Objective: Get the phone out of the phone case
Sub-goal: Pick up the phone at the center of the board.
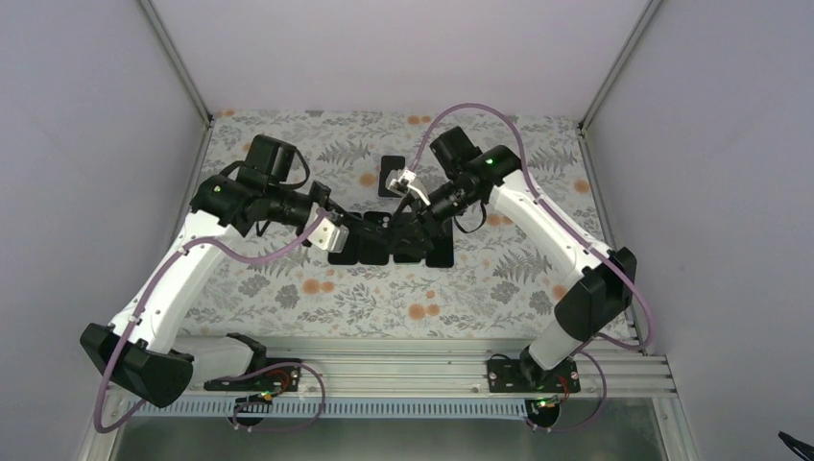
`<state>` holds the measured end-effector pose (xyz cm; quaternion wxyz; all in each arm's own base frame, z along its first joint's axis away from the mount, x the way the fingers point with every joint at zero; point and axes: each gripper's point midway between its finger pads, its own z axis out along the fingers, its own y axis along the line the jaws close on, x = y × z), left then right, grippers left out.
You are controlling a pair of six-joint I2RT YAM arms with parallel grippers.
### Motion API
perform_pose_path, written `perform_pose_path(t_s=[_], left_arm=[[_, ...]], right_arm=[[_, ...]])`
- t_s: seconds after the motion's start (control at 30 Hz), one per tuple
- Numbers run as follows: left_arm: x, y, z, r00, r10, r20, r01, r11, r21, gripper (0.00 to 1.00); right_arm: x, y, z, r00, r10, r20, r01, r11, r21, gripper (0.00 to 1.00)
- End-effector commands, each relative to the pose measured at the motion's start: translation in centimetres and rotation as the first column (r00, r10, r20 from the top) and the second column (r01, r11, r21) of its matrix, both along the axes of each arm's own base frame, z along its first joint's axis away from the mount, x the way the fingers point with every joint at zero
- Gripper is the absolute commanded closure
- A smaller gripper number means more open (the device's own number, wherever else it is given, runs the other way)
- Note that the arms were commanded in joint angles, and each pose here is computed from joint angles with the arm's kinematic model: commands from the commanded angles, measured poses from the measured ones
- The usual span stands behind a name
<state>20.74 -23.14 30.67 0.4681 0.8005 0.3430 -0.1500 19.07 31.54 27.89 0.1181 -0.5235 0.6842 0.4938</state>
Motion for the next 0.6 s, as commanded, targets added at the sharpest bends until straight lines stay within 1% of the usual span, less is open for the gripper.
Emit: perform_pose_path(t_s=[0.0,0.03,0.1,0.2,0.27,0.3,0.37,0.43,0.57], left_arm=[[-0.8,-0.2,1.1,0.998,0.006,-0.063,-0.008,1.0,-0.024,0.98],[-0.8,-0.2,1.0,0.997,0.015,-0.076,-0.017,1.0,-0.018,0.98],[-0.6,-0.2,0.9,0.992,0.047,-0.117,-0.048,0.999,-0.013,0.98],[-0.1,-0.3,0.9,0.977,0.091,-0.195,-0.092,0.996,0.001,0.98],[0.6,-0.5,1.1,0.954,0.138,-0.267,-0.14,0.99,0.013,0.98],[0.9,-0.6,1.1,0.942,0.157,-0.296,-0.157,0.987,0.022,0.98],[1.3,-0.8,1.2,0.92,0.183,-0.347,-0.182,0.983,0.036,0.98],[1.8,-1.1,1.2,0.896,0.199,-0.397,-0.197,0.979,0.046,0.98],[2.3,-1.5,1.4,0.859,0.221,-0.461,-0.214,0.974,0.067,0.98]], right_arm=[[1.9,0.0,2.1,0.968,-0.064,0.243,0.059,0.998,0.029,0.03],[2.6,-0.2,2.5,0.95,-0.094,0.299,0.09,0.996,0.027,0.0],[3.8,-1.0,4.0,0.897,-0.165,0.41,0.156,0.986,0.055,0.01],[4.0,-2.1,6.2,0.809,-0.226,0.543,0.183,0.974,0.132,0.01],[4.0,-2.8,7.2,0.751,-0.263,0.606,0.198,0.965,0.173,0.01],[4.0,-3.0,7.4,0.735,-0.266,0.623,0.201,0.964,0.174,0.01],[4.4,-3.0,7.2,0.732,-0.248,0.634,0.201,0.968,0.147,0.01],[4.2,-3.0,5.9,0.764,-0.193,0.616,0.177,0.98,0.088,0.01],[3.6,-2.6,3.9,0.814,-0.131,0.565,0.145,0.989,0.019,0.01]])
